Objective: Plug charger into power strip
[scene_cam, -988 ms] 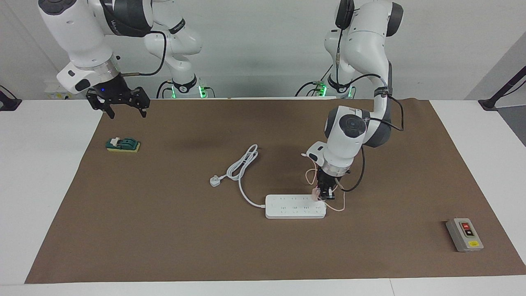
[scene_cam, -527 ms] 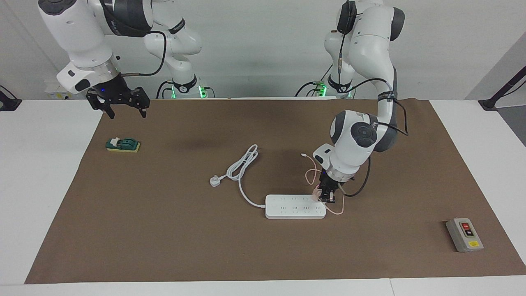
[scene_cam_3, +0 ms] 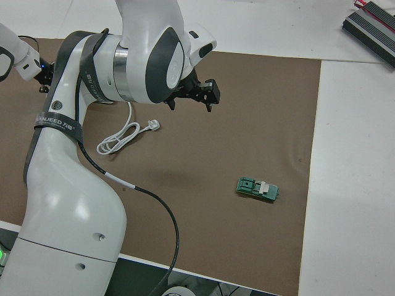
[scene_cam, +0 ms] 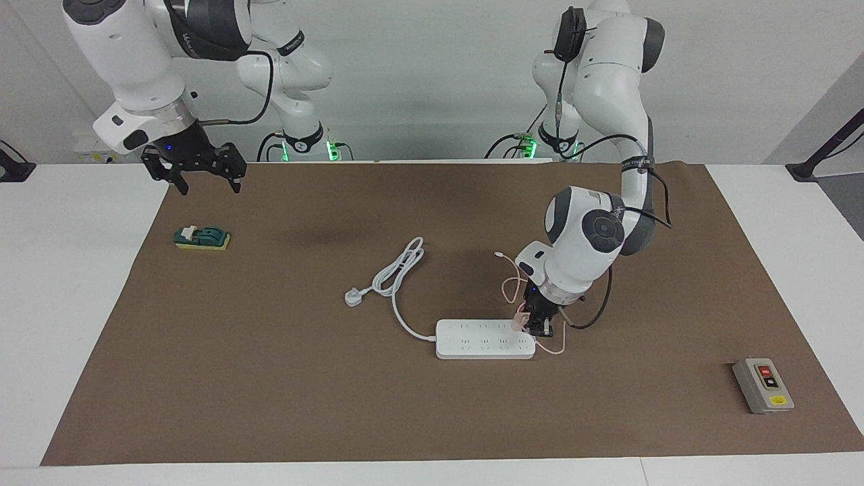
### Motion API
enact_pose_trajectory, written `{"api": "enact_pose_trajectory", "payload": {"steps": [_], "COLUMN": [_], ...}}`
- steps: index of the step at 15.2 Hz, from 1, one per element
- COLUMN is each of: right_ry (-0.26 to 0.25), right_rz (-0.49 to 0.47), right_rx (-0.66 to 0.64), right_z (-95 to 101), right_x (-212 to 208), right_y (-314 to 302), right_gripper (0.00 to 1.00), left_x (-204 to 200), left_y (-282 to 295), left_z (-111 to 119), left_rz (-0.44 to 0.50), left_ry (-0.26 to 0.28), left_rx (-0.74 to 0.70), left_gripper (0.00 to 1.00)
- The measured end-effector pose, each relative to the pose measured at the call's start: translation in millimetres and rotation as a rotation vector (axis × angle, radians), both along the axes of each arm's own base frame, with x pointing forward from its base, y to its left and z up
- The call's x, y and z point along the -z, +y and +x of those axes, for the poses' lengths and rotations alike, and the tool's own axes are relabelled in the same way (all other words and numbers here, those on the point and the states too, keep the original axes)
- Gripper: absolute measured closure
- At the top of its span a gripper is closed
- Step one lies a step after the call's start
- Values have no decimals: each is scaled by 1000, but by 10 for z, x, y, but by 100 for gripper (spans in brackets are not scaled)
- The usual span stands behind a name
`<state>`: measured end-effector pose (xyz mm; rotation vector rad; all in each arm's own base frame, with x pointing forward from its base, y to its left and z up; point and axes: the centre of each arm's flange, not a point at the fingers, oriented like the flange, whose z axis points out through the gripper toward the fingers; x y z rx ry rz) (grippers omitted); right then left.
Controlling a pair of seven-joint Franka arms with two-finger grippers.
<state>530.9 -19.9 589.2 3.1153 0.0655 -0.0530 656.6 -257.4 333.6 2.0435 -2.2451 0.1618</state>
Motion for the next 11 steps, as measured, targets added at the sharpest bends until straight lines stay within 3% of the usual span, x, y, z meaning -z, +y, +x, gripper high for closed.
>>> {"api": "enact_pose_trajectory", "payload": {"steps": [8, 11], "right_ry": [0, 0], "right_rz": [0, 0], "right_rx": [0, 0], "right_z": [0, 0], "right_x": [0, -1], "right_y": [0, 0], "right_gripper": [0, 0], "left_x": [-3, 77], "left_y": [-17, -62], "left_z": [-5, 16], "left_rz": [7, 3], "left_ry": [-3, -13], "left_rx": [4, 6], "left_gripper": [68, 44]}}
